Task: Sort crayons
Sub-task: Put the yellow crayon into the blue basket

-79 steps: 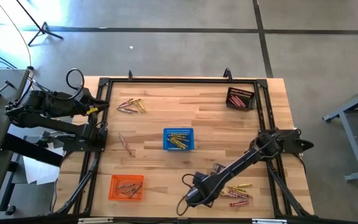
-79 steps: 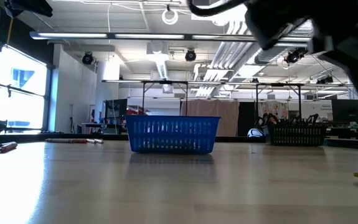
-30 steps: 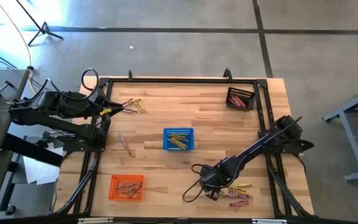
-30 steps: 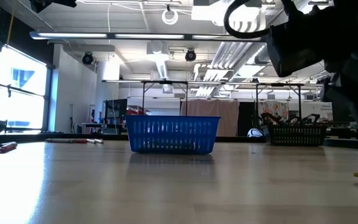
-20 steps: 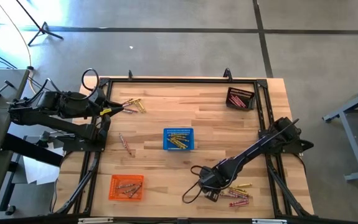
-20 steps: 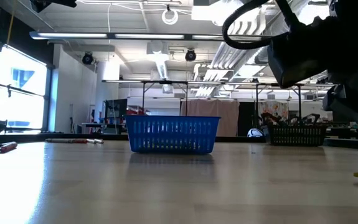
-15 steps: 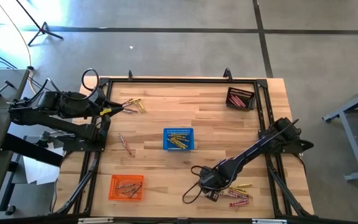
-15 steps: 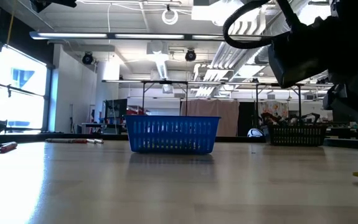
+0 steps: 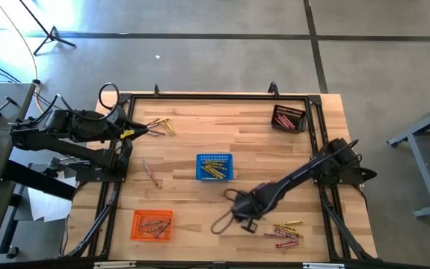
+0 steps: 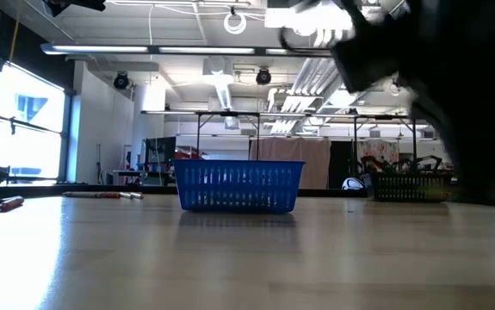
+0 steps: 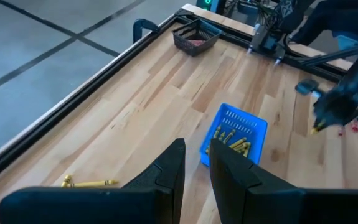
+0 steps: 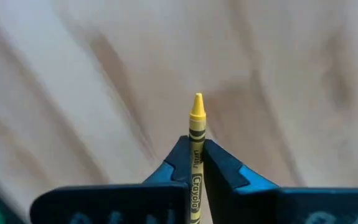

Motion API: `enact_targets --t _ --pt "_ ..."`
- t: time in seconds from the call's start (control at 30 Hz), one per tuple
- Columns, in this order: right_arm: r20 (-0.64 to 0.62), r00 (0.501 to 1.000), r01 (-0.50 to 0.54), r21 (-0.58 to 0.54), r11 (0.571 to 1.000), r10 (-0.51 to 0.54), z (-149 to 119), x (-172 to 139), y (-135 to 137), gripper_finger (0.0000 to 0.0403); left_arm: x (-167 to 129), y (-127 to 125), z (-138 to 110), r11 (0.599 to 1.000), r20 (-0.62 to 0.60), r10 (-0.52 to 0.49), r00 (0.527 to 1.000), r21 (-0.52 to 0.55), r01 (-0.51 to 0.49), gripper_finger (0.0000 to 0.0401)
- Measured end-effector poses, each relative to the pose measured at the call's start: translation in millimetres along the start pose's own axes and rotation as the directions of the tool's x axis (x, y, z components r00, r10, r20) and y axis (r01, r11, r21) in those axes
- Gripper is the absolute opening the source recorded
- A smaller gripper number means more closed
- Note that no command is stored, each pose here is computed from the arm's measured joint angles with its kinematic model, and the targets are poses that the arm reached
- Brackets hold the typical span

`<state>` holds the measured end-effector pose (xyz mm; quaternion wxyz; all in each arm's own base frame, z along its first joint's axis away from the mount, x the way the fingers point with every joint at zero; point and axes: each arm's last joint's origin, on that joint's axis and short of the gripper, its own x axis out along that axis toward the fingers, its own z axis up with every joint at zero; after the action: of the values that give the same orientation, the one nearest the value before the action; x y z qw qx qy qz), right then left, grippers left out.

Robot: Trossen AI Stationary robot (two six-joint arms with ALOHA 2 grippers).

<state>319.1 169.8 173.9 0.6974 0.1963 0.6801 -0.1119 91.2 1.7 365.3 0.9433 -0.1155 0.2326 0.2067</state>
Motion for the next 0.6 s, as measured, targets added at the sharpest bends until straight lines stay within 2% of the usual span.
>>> enact_targets --t 0.17,0.33,0.47,0.6 --pt "0.106 0.983 0.158 -0.042 0.987 -0.153 29.9 -47.5 -12.3 0.0010 -0.1 0.1 0.0 0.999 0.000 0.000 1.000 0.035 0.000 0.0060" --pt "0.292 0.915 0.299 -0.021 0.954 -0.280 66.6 -80.7 -35.6 0.0009 -0.1 0.0 0.0 0.996 0.000 0.000 1.000 0.086 0.000 0.0060" --pt "0.453 0.866 0.231 0.016 0.973 -0.213 106.2 -89.9 -52.9 0.0009 0.0 0.1 -0.2 0.994 -0.002 0.001 1.000 0.106 -0.001 0.0060" --pt "0.584 0.807 0.105 0.008 0.994 -0.090 145.1 -85.5 -67.7 0.0009 0.0 0.6 -1.5 0.994 -0.016 0.003 1.000 0.113 -0.001 0.0060"
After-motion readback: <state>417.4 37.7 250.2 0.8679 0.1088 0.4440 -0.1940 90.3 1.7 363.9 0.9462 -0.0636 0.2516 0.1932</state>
